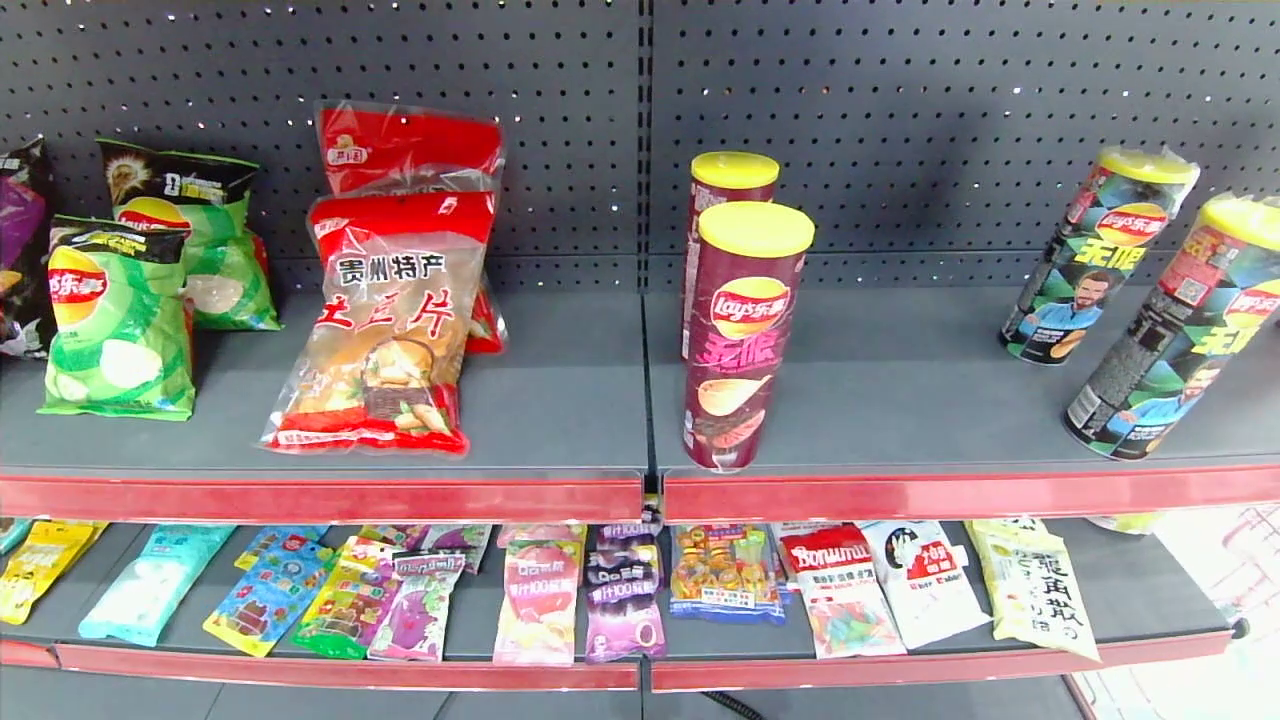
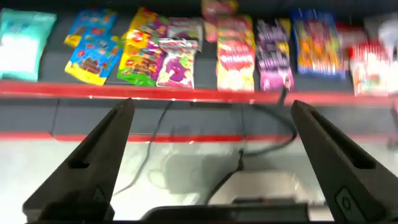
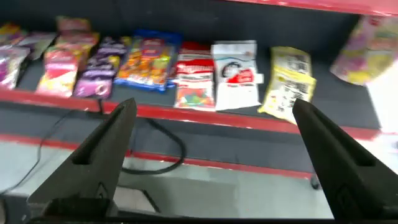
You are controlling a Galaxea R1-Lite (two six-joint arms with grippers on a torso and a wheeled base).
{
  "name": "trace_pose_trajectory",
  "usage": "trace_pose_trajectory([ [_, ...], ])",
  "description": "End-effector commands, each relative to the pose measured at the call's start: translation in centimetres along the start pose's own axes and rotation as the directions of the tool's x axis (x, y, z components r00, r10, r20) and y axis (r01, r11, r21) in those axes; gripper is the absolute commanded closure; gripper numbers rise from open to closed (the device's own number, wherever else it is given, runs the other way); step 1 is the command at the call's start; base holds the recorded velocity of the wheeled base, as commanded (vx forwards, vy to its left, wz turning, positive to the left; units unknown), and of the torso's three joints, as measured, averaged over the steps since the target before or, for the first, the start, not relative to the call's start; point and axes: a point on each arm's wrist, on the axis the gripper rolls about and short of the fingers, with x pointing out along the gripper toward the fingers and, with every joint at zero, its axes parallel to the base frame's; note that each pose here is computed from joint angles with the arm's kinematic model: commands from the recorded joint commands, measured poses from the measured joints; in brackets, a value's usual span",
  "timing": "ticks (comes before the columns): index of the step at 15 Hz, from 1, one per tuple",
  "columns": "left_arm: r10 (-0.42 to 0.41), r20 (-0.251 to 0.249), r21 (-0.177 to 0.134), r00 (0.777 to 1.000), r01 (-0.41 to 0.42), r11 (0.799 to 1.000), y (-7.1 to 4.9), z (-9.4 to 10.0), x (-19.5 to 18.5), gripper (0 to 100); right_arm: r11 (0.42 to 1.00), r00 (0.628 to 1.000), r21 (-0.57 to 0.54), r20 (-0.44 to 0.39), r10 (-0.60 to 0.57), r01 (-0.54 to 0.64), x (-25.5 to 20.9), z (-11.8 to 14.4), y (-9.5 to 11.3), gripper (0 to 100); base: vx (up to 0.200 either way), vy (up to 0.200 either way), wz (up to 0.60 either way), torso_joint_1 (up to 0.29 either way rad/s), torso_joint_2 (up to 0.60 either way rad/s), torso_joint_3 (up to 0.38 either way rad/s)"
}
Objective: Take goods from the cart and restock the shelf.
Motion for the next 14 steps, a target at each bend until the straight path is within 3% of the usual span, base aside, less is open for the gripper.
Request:
trace_pose_trajectory([
  [1,0.082,0.056,-0.042,0.995,-0.079,0.996,0.0,-0.4,-0.4,0,0.987,0.983,0.038,-0.098,-0.153,0.157,0.9,0.9,0.4,0,0.000,0.000,0.00,0.000,0.00,0.000],
  [3,0.117,0.069,-0.059,0.991,-0.113,0.992,0.0,-0.5,-0.5,0,0.977,0.972,0.053,-0.131,-0.196,0.204,1.2,0.4,0.6,0,0.000,0.000,0.00,0.000,0.00,0.000],
  [4,0.041,0.175,0.017,0.984,-0.045,0.999,0.1,-1.3,-1.4,0,0.992,0.993,0.043,-0.046,-0.113,0.115,0.8,-2.0,1.0,0,0.000,0.000,0.00,0.000,0.00,0.000],
  [5,0.030,0.185,0.087,0.982,-0.047,0.995,0.1,-1.2,-1.3,0,1.000,1.000,0.016,-0.004,-0.020,0.020,0.5,-2.2,1.1,0,0.000,0.000,0.00,0.000,0.00,0.000],
  [6,0.018,0.214,0.092,0.977,-0.038,0.995,0.0,-1.0,-1.3,0,1.000,1.000,0.006,-0.009,-0.023,0.023,0.6,-2.3,1.1,0,0.000,0.000,0.00,0.000,0.00,0.000],
  [7,-0.034,0.330,0.116,0.944,-0.005,0.993,-0.1,-0.8,-0.4,0,0.998,0.997,-0.003,0.044,-0.057,0.057,1.0,-2.2,1.0,0,0.000,0.000,0.00,0.000,0.00,0.000],
  [8,-0.081,0.384,0.157,0.920,0.022,0.987,-0.2,-1.4,0.5,0,0.997,0.987,-0.002,0.137,-0.080,0.081,2.2,-2.7,0.9,0,0.000,0.000,0.00,0.000,0.00,0.000],
  [9,-0.063,0.328,0.141,0.943,0.017,0.990,-0.1,-1.9,0.7,0,0.998,0.965,-0.009,0.256,-0.061,0.066,2.7,-2.5,0.9,0,0.000,0.000,0.00,0.000,0.00,0.000],
  [11,-0.064,0.306,0.146,0.950,0.020,0.989,0.0,-2.2,0.8,0,1.000,0.982,-0.007,0.187,-0.015,0.017,2.8,-3.2,1.0,0,0.000,0.000,0.00,0.000,0.00,0.000],
  [12,-0.058,0.307,0.144,0.950,0.014,0.990,0.0,-2.2,0.8,0,0.999,0.977,0.001,0.207,-0.041,0.042,2.8,-3.0,1.0,0,0.000,0.000,0.00,0.000,0.00,0.000],
  [13,-0.041,0.309,0.137,0.950,-0.002,0.991,0.0,-2.2,0.8,0,0.989,0.976,0.072,0.168,-0.141,0.130,2.8,-3.3,0.7,0,0.000,0.000,0.00,0.000,0.00,0.000],
  [14,-0.032,0.309,0.134,0.950,-0.010,0.991,0.0,-2.2,0.8,0,0.985,0.975,0.096,0.152,-0.159,0.146,2.8,-3.5,0.7,0,0.000,0.000,0.00,0.000,0.00,0.000],
])
